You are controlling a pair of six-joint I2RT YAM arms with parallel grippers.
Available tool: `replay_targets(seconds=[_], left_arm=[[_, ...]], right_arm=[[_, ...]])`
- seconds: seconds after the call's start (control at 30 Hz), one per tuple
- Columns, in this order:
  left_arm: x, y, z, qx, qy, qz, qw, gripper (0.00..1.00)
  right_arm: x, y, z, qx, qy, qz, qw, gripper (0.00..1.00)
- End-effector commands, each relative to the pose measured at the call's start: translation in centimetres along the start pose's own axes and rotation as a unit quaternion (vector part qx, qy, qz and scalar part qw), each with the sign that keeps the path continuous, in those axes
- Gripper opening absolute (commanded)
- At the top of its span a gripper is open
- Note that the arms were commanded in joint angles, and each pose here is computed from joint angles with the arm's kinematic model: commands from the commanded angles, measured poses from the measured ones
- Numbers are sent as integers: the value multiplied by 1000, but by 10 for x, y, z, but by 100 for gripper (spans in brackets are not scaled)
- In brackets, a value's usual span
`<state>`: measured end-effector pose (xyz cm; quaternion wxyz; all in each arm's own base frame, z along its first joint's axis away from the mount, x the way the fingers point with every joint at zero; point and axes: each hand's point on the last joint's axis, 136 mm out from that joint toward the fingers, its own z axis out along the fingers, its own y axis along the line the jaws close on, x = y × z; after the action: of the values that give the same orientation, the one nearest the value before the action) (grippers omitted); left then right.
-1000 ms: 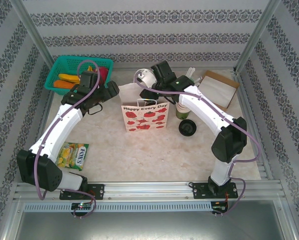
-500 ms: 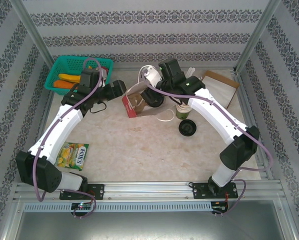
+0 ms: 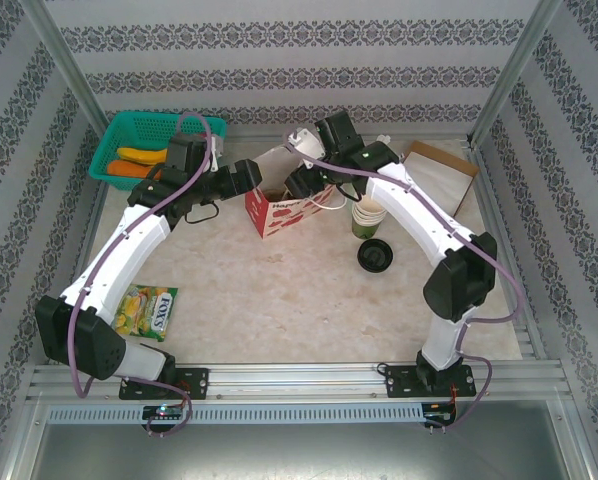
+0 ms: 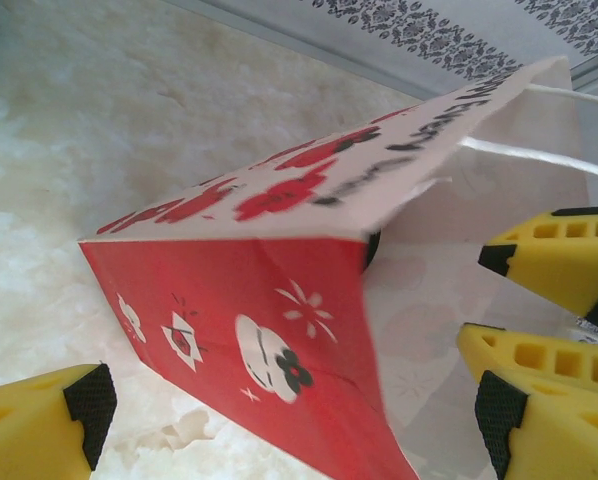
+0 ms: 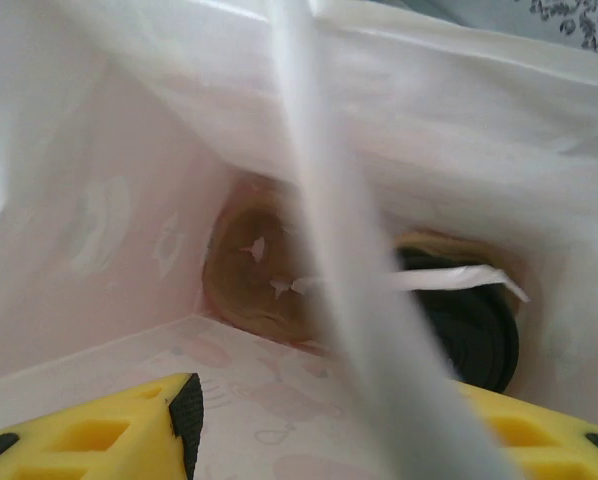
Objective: Pack the takeout coffee
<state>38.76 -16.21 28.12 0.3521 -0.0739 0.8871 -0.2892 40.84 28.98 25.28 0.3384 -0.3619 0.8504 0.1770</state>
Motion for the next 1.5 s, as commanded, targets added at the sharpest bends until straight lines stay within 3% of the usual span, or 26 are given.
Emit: replay_targets(seconds=[0.0,0.13,0.23,0.43,0.77,0.9,1.07,1.47], left_arm=[[-7,-18,2,33,-1,26,999,94],[-12,-8,14,0,10,15,1000,92],[-12,-12,24,10,25,14,1000,85],[-11,-1,33,-26,40,9,999,49],[-12,6,28,-56,44,18,997,12],[-13,7,27,-61,48,25,997,7],[-10,-1,23,-38,69,41,996,0],[1,-10,1,18,123,74,989,0]], right_arm=[[-5,0,-8,-5,2,17,1000,57],[-13,7,-14,-20,-9,24,999,57],[-20,9,-21,-22,-22,31,999,58],[-33,8,-38,-13,-40,40,998,59],[-44,-13,-90,34,-83,81,993,76],[-45,-35,-111,74,-104,131,983,78],[-18,-81,-129,153,-102,201,962,78],[99,-178,-153,269,-26,347,898,76]])
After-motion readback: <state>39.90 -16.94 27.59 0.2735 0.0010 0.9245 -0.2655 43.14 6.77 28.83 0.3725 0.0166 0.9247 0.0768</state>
